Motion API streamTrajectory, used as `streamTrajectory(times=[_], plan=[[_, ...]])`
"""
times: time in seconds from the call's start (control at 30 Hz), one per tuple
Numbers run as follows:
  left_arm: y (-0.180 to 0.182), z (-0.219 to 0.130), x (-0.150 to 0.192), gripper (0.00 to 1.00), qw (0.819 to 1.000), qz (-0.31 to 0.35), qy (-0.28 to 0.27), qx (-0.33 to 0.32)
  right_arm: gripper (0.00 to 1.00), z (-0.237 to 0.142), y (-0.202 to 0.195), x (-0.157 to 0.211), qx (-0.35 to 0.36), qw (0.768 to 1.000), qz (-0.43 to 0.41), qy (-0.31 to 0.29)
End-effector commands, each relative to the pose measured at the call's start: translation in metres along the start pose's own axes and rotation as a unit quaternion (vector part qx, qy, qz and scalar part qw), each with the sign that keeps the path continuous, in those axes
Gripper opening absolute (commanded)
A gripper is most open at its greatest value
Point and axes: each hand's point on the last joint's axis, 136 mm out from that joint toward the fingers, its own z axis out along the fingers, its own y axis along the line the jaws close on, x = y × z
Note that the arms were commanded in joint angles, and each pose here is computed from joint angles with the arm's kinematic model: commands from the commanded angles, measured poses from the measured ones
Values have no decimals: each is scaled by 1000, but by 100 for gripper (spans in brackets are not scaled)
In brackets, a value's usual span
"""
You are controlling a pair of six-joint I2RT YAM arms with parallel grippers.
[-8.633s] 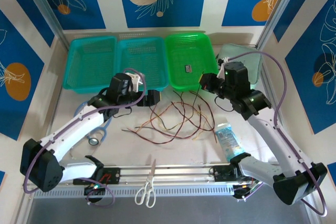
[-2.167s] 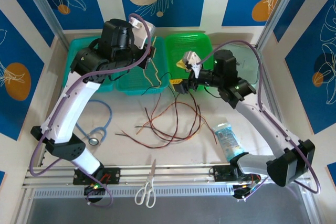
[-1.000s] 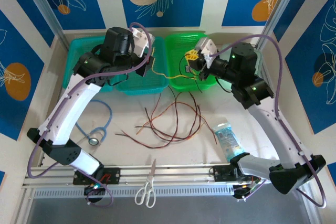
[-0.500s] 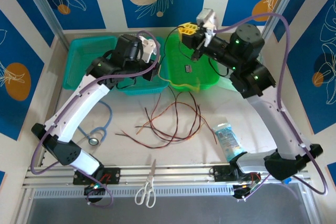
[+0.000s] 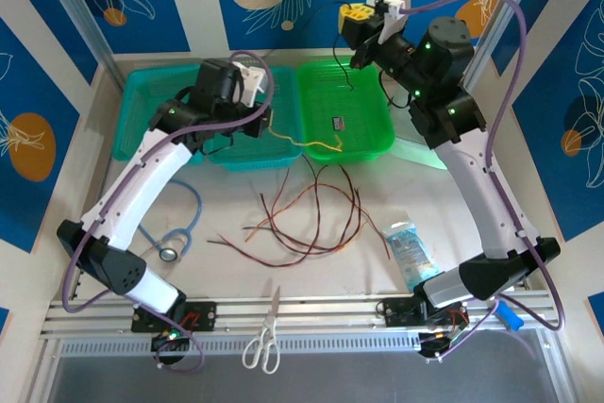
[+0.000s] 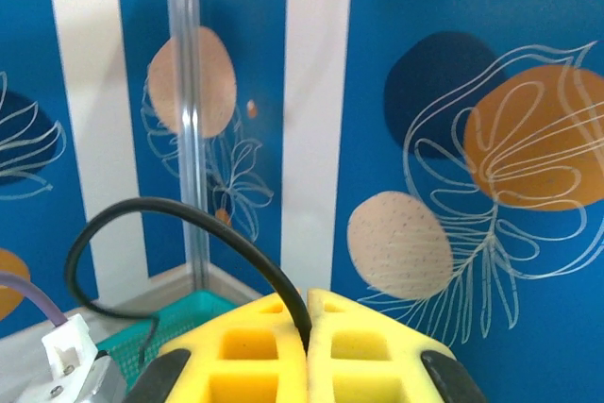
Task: Untangle the cables
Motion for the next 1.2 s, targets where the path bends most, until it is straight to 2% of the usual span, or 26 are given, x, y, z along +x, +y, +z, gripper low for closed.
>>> streamTrajectory(times=[0.0,0.13,0.23,0.37,0.6,0.77,1.0,1.17], plan=[[22,2,-16,0,1000,-16,-18,-9,0,-3,-36,-7,64,997,31,-5],[50,14,-27,0,998,-37,-32,-29,0,2,-65,44,83,992,77,50],[71,26,-34,0,997,-29,-28,-66,0,6,-82,90,85,985,115,93],[98,45,-39,0,993,-13,-18,-120,0,10,-103,150,98,969,172,146],[142,65,-43,0,984,-14,-17,-176,0,16,-127,239,146,941,210,220],[167,80,-37,0,979,-21,13,-203,0,7,-149,314,218,891,244,315],[191,114,-16,0,970,-2,59,-237,0,-4,-143,399,228,832,293,413],[209,145,10,0,957,3,122,-263,0,-7,-144,452,227,779,328,484]])
